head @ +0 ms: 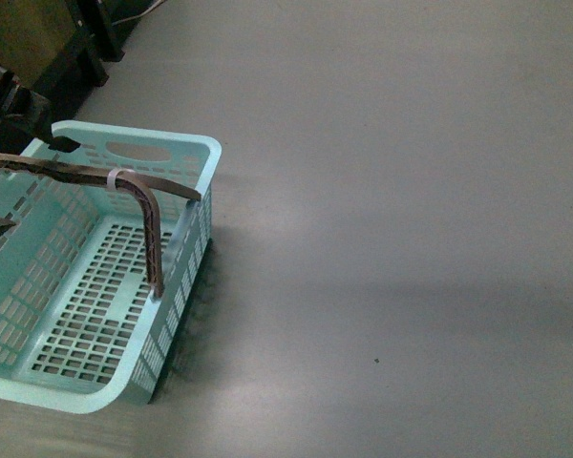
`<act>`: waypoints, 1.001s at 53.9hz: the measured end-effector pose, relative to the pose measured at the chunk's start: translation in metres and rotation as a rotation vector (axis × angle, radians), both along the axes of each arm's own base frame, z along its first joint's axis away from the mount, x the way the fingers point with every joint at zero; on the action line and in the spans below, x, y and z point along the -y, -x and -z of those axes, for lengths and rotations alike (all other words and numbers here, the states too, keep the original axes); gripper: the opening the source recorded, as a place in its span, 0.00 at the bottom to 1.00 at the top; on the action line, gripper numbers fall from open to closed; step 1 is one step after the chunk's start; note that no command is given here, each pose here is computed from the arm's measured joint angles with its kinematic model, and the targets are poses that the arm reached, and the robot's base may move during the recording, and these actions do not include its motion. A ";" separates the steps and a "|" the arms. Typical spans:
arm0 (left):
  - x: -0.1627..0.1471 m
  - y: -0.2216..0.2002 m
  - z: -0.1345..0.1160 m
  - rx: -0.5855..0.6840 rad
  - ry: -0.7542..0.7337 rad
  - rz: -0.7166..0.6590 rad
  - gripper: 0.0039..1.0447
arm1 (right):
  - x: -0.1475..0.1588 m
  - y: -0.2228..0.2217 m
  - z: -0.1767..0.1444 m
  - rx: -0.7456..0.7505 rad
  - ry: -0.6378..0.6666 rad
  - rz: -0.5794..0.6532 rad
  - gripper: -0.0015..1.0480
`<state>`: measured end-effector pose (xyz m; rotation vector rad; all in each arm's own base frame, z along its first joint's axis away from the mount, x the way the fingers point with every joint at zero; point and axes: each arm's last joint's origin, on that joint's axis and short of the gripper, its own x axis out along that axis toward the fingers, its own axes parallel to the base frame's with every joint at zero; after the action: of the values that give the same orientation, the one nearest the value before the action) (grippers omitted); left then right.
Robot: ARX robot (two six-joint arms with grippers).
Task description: Pick lemon and mango into basket
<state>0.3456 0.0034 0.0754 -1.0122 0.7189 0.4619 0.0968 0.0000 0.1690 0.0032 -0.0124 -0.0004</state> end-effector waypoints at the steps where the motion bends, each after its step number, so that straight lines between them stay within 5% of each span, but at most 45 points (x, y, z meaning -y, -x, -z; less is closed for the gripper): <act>1: 0.000 -0.004 0.001 0.001 0.000 -0.005 0.94 | 0.000 0.000 0.000 0.000 0.000 0.000 0.92; 13: 0.004 -0.039 0.015 0.022 0.026 -0.040 0.93 | 0.000 0.000 0.000 0.000 0.000 0.000 0.92; 42: -0.011 -0.047 0.025 0.005 0.169 -0.179 0.05 | 0.000 0.000 0.000 0.000 0.000 0.000 0.92; 54: -0.015 -0.018 -0.013 0.050 0.208 -0.184 0.04 | 0.000 0.000 0.000 0.000 0.000 0.000 0.92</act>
<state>0.3634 0.0179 0.0884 -1.2878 0.6407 0.5267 0.0968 0.0000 0.1690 0.0032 -0.0124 -0.0004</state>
